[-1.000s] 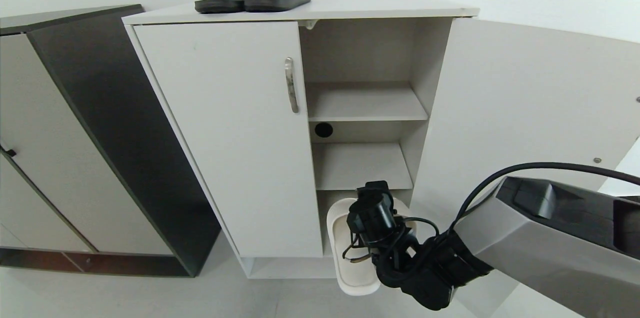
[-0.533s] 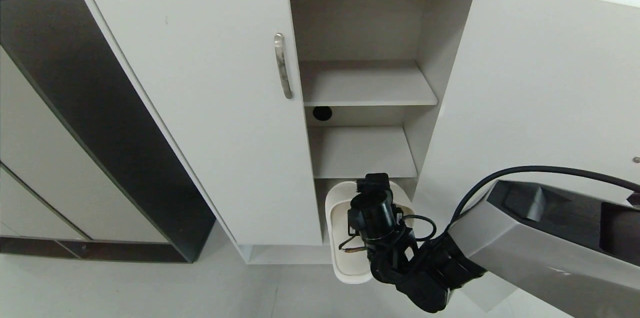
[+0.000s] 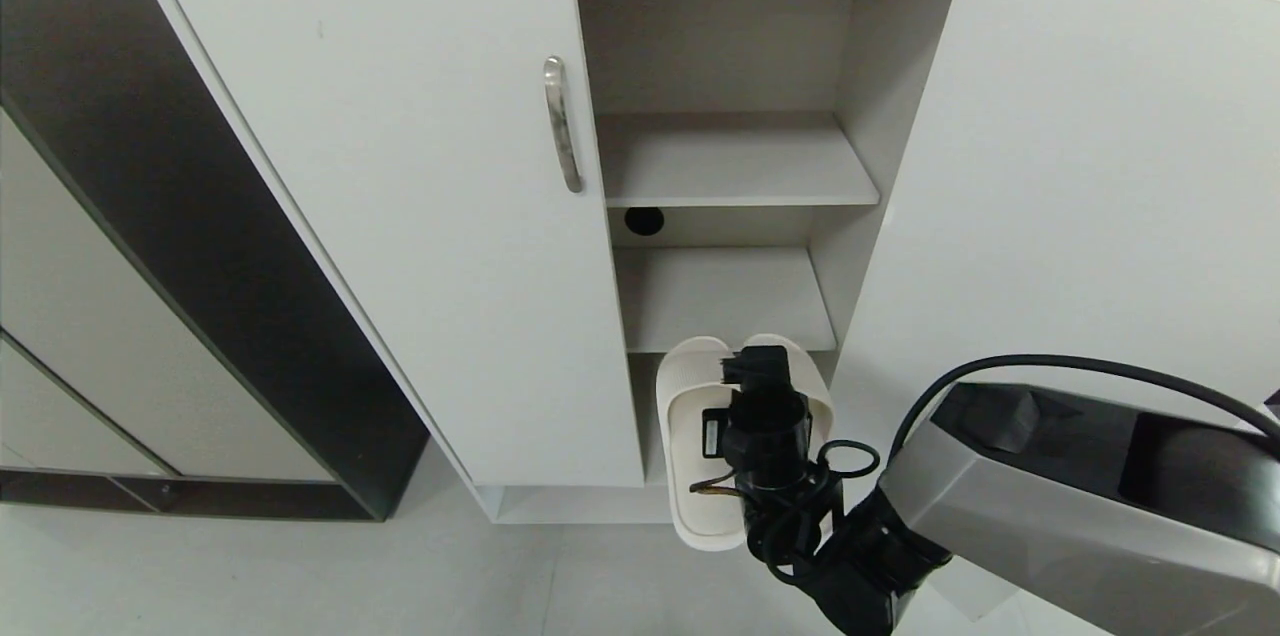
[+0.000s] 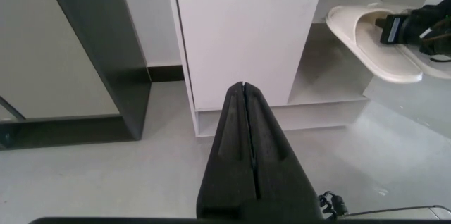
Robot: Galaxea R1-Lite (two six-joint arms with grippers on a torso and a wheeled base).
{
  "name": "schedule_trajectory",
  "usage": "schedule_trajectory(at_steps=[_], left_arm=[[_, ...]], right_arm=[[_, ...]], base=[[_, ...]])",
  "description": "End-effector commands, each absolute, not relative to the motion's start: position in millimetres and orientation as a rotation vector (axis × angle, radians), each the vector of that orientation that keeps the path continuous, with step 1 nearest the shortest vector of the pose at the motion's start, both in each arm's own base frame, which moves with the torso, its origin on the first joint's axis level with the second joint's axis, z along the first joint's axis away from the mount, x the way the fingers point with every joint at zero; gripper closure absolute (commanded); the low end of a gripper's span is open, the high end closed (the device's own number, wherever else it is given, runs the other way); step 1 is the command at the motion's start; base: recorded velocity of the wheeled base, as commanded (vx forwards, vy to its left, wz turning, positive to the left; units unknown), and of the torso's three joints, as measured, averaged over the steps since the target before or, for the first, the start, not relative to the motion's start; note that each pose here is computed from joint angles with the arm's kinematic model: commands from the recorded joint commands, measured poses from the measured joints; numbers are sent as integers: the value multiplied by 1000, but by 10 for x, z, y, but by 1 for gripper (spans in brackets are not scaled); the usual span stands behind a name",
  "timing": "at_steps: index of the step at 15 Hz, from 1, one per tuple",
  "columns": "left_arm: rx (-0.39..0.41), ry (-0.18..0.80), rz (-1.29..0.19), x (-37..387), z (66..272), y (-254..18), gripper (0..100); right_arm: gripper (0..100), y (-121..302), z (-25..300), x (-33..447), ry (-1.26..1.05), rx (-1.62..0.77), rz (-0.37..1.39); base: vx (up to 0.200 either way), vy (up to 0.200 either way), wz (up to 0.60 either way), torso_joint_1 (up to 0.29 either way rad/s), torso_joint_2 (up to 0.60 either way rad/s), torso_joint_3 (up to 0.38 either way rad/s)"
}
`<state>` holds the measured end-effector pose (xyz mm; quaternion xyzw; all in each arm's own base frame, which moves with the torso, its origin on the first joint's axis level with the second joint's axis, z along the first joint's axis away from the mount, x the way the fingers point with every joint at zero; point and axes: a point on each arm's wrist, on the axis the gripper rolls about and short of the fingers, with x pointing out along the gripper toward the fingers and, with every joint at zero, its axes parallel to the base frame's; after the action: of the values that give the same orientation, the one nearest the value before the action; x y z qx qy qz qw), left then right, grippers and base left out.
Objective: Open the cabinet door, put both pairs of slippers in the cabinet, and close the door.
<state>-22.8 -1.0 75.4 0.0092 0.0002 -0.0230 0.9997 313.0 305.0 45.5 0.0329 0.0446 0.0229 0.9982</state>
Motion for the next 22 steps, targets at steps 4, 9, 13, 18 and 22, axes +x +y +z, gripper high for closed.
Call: schedule_trajectory(at_steps=[4, 9, 13, 18, 22], left_arm=[[18, 3, -46, -227, 754, -10, 100], [14, 3, -46, -227, 754, -10, 100], [15, 3, -46, -227, 754, -10, 100], [17, 3, -46, -227, 754, -10, 100], [17, 3, -46, -227, 754, -10, 100]], right_arm=[[100, 2993, 350, 3202, 70, 32, 24], [100, 2988, 343, 3207, 72, 31, 23], [100, 2986, 342, 3205, 72, 31, 23], [100, 2698, 389, 3452, 48, 5, -81], [100, 2580, 389, 3541, 48, 3, -113]], base=[[0, 0, 0, 0, 0, 0], [120, 120, 0, 0, 0, 4], [200, 200, 0, 6, 4, 2], [0, 0, 0, 0, 0, 0], [0, 0, 0, 0, 0, 0]])
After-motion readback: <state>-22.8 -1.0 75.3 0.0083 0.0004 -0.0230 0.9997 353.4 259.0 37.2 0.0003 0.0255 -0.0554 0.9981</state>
